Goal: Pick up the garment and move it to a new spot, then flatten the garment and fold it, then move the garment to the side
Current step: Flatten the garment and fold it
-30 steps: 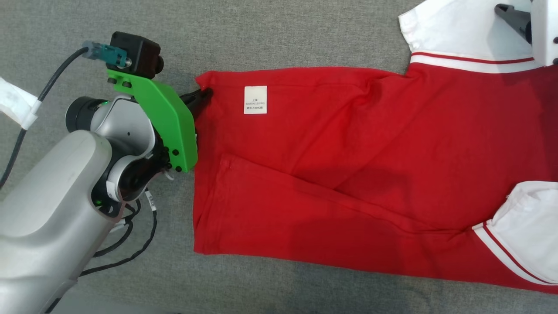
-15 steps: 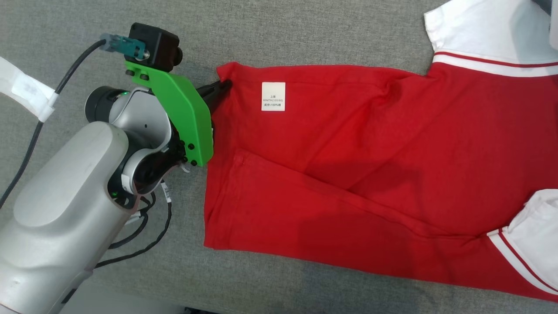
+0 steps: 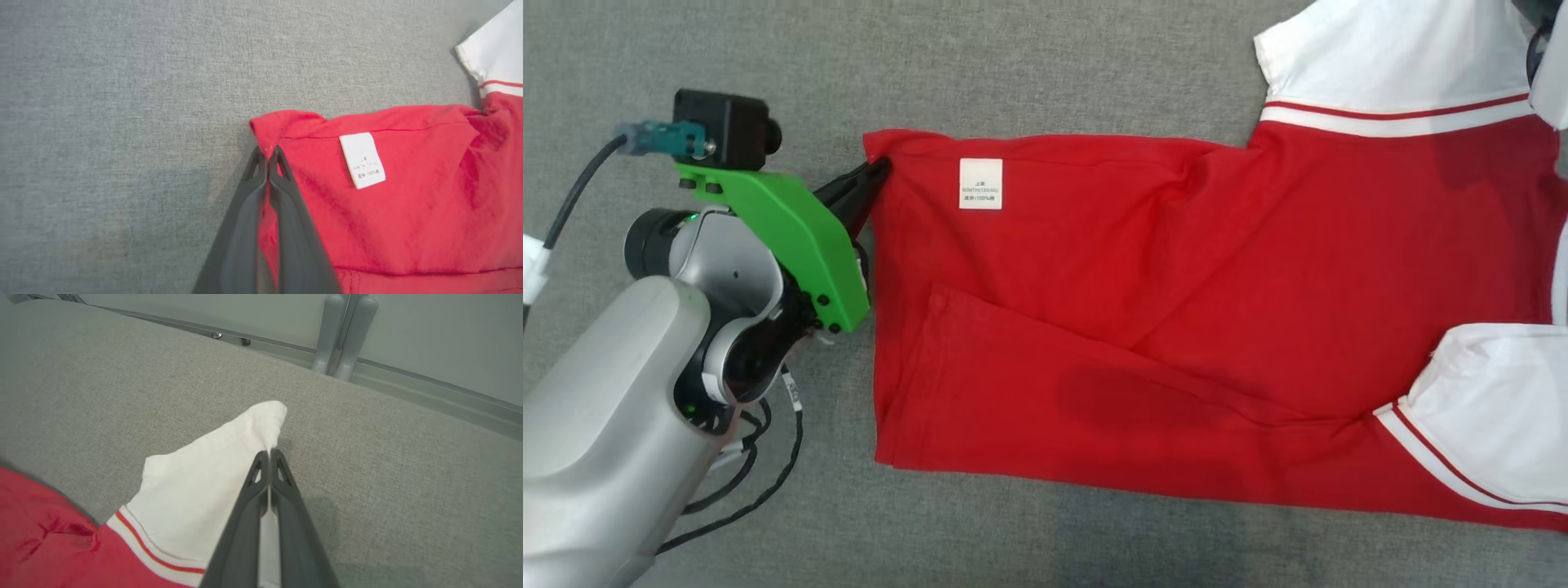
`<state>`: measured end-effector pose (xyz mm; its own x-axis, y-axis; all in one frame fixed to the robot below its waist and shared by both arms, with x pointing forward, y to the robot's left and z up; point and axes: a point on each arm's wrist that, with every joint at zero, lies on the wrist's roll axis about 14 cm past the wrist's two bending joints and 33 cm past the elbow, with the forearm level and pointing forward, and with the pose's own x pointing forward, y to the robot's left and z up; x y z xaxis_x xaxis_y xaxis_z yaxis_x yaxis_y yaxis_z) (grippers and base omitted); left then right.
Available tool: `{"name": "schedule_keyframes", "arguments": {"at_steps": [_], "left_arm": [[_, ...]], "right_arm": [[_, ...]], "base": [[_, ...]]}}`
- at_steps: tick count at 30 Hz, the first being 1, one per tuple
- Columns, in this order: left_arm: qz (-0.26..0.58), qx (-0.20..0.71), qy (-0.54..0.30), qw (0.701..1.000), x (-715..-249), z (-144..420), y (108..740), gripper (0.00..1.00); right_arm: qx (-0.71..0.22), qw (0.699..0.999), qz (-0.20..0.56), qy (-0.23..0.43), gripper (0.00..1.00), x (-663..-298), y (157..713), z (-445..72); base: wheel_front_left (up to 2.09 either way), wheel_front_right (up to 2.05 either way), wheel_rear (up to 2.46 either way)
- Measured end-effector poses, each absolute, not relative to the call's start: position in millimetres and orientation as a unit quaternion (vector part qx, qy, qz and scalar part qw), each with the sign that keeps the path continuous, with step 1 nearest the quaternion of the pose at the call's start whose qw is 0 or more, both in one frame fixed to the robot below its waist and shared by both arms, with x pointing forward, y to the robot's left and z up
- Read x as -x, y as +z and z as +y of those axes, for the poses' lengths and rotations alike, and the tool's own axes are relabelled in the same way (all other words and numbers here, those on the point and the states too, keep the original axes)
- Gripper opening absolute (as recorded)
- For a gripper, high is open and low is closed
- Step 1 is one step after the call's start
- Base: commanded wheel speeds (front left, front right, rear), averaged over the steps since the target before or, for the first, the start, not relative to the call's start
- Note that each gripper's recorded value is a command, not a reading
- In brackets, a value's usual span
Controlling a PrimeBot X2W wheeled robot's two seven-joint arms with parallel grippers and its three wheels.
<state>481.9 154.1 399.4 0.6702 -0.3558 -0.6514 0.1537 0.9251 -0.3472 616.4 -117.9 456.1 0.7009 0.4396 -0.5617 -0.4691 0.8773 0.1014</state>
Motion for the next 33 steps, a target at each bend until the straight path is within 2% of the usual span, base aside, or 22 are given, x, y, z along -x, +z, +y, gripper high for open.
{"name": "schedule_keyframes", "arguments": {"at_steps": [9, 19, 22, 33], "left_arm": [[0.337, 0.145, -0.134, 0.921, -469, 155, 424, 0.00], [0.307, 0.153, -0.131, 0.930, -446, 149, 440, 0.00], [0.304, 0.157, -0.132, 0.930, -437, 147, 441, 0.00], [0.298, 0.194, -0.088, 0.931, -401, 148, 428, 0.00]], "right_arm": [[0.015, 0.947, 0.220, 0.234, 0.00, -573, 486, -154], [0.021, 0.961, 0.097, 0.257, 0.00, -512, 514, -154], [0.043, 0.961, 0.087, 0.259, 0.00, -491, 510, -162], [0.069, 0.960, 0.128, 0.240, 0.00, -419, 467, -192]], "base": [[0.00, 0.00, 0.00], [0.00, 0.00, 0.00], [0.00, 0.00, 0.00], [0.00, 0.00, 0.00]]}}
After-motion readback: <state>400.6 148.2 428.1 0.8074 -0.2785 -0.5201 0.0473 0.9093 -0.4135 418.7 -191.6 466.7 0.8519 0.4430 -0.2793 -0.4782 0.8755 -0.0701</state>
